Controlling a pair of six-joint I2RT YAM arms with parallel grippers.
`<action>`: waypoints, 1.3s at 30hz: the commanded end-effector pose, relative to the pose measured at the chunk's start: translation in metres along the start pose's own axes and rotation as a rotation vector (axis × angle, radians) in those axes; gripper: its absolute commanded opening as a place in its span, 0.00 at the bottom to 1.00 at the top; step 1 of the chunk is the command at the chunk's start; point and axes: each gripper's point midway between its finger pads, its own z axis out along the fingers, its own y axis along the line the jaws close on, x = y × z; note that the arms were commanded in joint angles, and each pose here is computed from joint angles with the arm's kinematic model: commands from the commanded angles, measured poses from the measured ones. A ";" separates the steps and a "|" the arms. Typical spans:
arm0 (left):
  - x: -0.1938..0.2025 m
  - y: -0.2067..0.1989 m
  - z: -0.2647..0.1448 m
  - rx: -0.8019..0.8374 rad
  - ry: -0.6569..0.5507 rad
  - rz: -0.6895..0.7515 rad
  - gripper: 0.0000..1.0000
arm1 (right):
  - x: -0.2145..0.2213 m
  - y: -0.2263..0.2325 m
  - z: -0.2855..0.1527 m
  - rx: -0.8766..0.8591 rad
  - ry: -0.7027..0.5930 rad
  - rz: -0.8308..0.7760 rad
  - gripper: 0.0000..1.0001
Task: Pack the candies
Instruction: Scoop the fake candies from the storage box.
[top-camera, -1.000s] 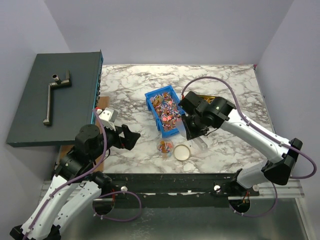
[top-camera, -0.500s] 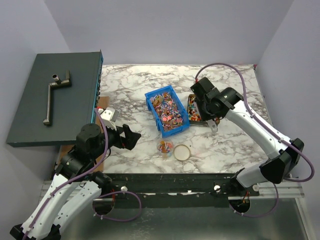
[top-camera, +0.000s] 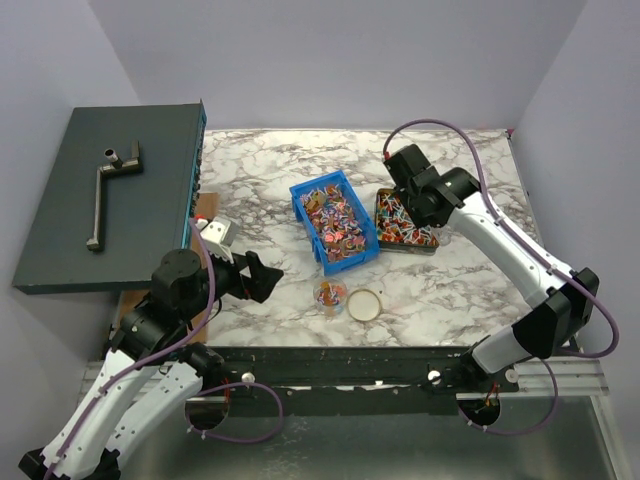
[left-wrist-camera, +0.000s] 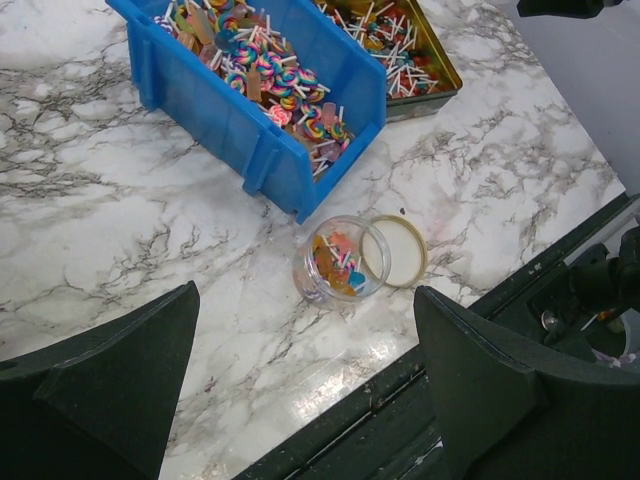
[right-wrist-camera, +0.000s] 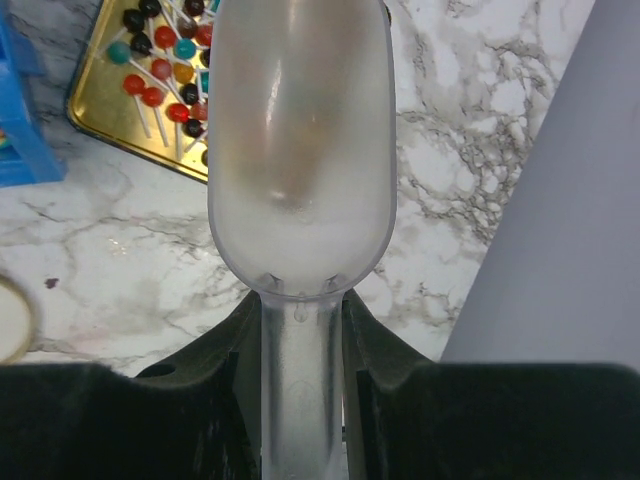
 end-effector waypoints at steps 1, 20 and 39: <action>-0.002 -0.008 -0.002 0.043 -0.019 0.001 0.90 | -0.003 -0.020 0.010 0.106 -0.027 -0.120 0.01; -0.003 -0.014 -0.006 0.068 -0.028 0.009 0.90 | 0.041 -0.029 0.069 0.127 0.305 -0.535 0.01; -0.002 -0.015 -0.006 0.073 -0.027 0.016 0.90 | 0.049 -0.017 0.121 0.119 0.421 -0.559 0.01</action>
